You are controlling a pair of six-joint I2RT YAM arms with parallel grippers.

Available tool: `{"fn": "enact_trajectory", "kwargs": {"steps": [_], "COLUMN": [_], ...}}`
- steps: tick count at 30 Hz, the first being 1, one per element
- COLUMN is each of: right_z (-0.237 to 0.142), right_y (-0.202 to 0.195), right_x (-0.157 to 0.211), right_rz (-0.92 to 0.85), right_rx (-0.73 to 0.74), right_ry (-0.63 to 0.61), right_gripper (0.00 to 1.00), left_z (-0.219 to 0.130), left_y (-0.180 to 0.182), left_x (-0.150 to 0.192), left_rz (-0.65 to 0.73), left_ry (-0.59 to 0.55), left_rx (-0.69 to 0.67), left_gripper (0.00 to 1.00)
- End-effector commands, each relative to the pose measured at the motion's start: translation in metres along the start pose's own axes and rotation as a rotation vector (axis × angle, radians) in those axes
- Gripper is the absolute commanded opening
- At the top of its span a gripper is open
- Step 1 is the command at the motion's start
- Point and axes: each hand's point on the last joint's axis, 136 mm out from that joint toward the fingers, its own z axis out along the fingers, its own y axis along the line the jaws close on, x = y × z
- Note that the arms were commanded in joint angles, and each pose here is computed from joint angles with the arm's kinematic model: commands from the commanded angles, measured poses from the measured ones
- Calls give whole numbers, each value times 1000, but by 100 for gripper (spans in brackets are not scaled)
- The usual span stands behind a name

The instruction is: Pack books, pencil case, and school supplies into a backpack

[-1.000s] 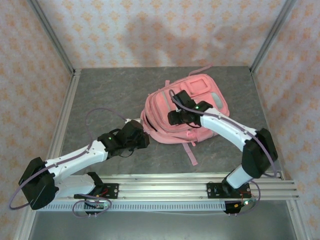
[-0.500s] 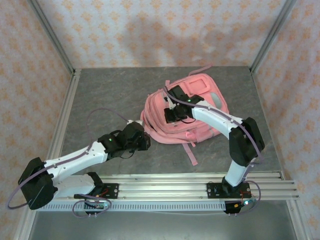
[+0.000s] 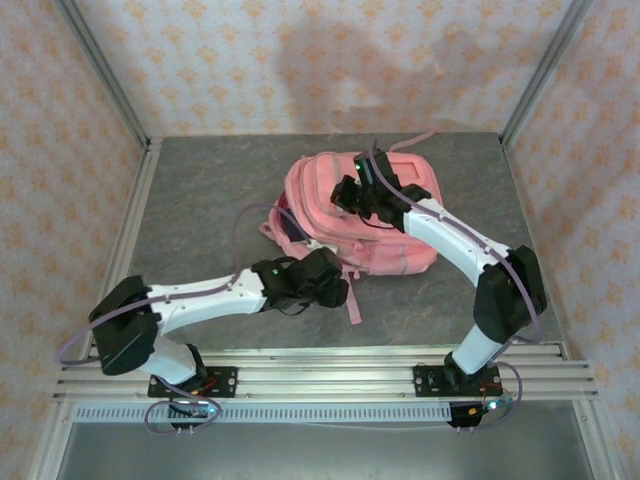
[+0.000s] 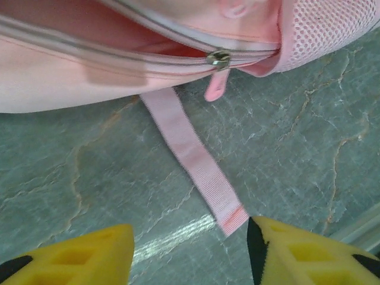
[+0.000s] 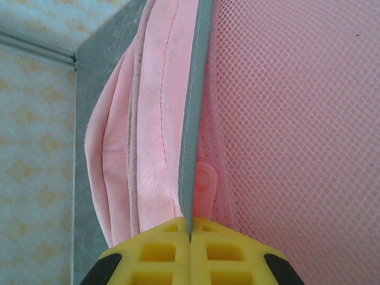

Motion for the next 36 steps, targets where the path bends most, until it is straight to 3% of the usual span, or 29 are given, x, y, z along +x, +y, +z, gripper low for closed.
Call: {"fn": "enact_trajectory", "kwargs": {"steps": [1, 11, 23, 36], "right_z": [-12, 4, 25, 28], "right_y": [22, 18, 12, 12], "right_x": [-30, -22, -17, -11], "right_rz": [113, 226, 298, 309], "right_rx": [-75, -131, -150, -184], "right_ry": [-133, -114, -74, -53], "right_gripper": [0, 0, 0, 0], "left_z": [5, 41, 84, 92], "left_y": [-2, -3, -10, 23], "left_x": [-15, -37, -50, -47], "left_rz": [44, 85, 148, 194], "left_ry": [-36, -76, -48, -60], "left_rx": [-76, -239, -351, -519], "left_gripper": [57, 55, 52, 28]}}
